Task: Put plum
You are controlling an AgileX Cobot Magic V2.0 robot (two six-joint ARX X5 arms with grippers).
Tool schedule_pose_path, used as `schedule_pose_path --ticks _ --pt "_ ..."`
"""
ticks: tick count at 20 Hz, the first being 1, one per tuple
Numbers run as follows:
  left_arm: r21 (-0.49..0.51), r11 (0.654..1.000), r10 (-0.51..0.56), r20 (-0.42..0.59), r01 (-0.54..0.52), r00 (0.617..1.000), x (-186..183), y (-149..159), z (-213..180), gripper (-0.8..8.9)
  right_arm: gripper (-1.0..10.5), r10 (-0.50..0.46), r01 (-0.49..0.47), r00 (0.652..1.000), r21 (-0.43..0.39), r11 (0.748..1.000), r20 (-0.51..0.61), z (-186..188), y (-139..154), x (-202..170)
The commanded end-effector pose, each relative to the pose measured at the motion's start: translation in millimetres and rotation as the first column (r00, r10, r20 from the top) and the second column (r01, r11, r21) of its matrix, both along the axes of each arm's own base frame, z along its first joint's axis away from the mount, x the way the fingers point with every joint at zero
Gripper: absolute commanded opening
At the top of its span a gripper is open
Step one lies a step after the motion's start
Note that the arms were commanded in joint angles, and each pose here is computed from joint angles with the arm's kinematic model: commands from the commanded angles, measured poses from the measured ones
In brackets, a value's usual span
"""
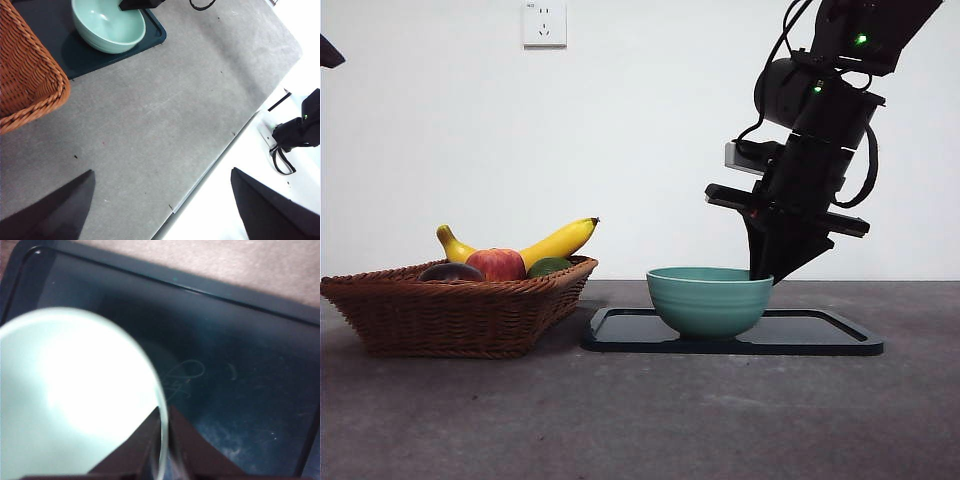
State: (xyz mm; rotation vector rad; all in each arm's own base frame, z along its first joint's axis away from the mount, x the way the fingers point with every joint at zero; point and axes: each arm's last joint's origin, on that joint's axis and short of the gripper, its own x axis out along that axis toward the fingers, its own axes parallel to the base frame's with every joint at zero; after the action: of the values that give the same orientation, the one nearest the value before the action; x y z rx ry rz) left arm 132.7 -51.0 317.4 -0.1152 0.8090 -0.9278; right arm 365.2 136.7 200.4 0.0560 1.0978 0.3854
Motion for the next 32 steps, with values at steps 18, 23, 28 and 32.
schedule_pose_path --ticks 18,23,28,32 --pt "-0.003 1.0 -0.014 0.019 0.015 1.0 0.3 -0.7 4.8 4.33 0.1 0.085 -0.106 0.95 0.056 0.993 0.299 178.5 -34.9 -127.6" --pt "-0.003 1.0 -0.014 0.018 0.014 1.0 0.3 -0.7 4.8 4.33 0.1 0.133 -0.159 0.941 0.059 0.986 0.31 168.5 -40.1 -171.1" --pt "-0.003 1.0 -0.014 0.018 0.014 1.0 0.3 -0.7 4.8 4.32 0.1 0.161 -0.177 0.964 0.059 0.982 0.214 105.4 -30.9 -176.5" --pt "-0.003 1.0 -0.014 0.018 0.014 1.0 0.3 -0.7 4.8 4.33 0.1 0.167 -0.182 0.972 0.079 0.98 0.168 58.2 -19.5 -178.1"
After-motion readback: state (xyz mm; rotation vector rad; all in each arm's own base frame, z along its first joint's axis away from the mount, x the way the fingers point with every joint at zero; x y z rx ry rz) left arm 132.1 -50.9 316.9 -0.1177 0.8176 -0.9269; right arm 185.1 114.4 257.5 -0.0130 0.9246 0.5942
